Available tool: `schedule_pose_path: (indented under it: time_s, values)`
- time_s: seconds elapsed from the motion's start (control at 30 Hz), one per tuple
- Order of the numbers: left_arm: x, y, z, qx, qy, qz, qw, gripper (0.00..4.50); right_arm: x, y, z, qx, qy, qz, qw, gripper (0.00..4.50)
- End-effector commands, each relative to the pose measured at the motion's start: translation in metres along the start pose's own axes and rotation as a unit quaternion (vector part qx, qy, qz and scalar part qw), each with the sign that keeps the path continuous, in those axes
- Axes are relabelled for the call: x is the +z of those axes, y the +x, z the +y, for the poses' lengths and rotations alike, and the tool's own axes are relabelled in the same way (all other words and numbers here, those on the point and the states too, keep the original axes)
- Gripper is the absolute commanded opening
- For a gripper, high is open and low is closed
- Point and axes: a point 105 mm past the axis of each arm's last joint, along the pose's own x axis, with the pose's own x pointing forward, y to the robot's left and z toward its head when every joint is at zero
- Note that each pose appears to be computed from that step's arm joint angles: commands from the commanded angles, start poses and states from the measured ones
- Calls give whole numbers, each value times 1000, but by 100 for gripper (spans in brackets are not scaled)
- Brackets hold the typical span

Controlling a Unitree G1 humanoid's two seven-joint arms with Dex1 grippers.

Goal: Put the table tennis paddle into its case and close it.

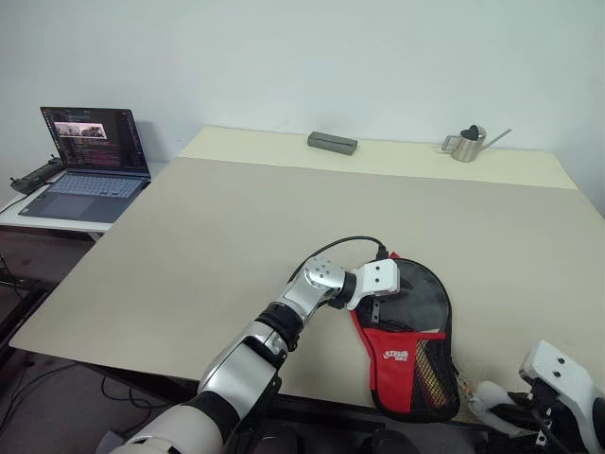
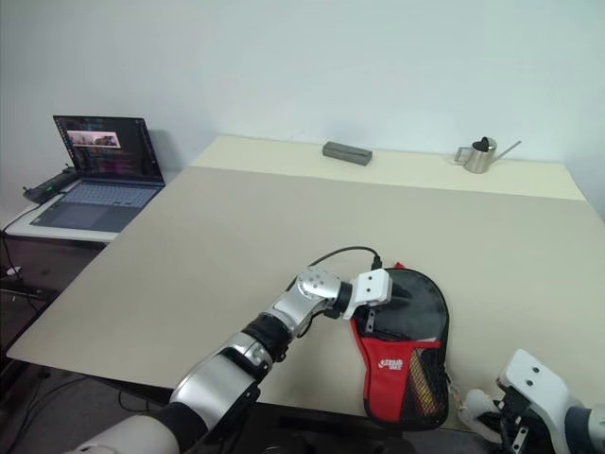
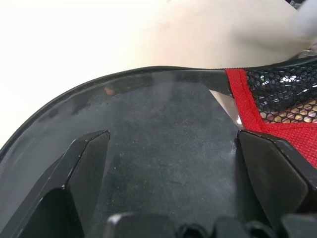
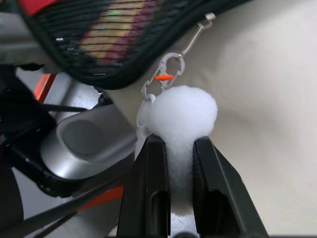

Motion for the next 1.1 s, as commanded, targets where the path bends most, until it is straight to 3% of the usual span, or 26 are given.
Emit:
schedule_pose_path:
  time_s: [0.03, 0.47, 1.1]
  values:
    - [-55, 5, -38, -68, -46, 108, 991, 450, 5, -3, 14, 33, -23, 3, 999, 18]
    - [-51, 11, -39, -73, -44, 104, 991, 450, -16, -27, 37, 93, -6, 26, 995, 18]
    - [-47, 17, -38, -65, -44, 99, 992, 450, 14, -11, 66, 149, -40, -36, 987, 17]
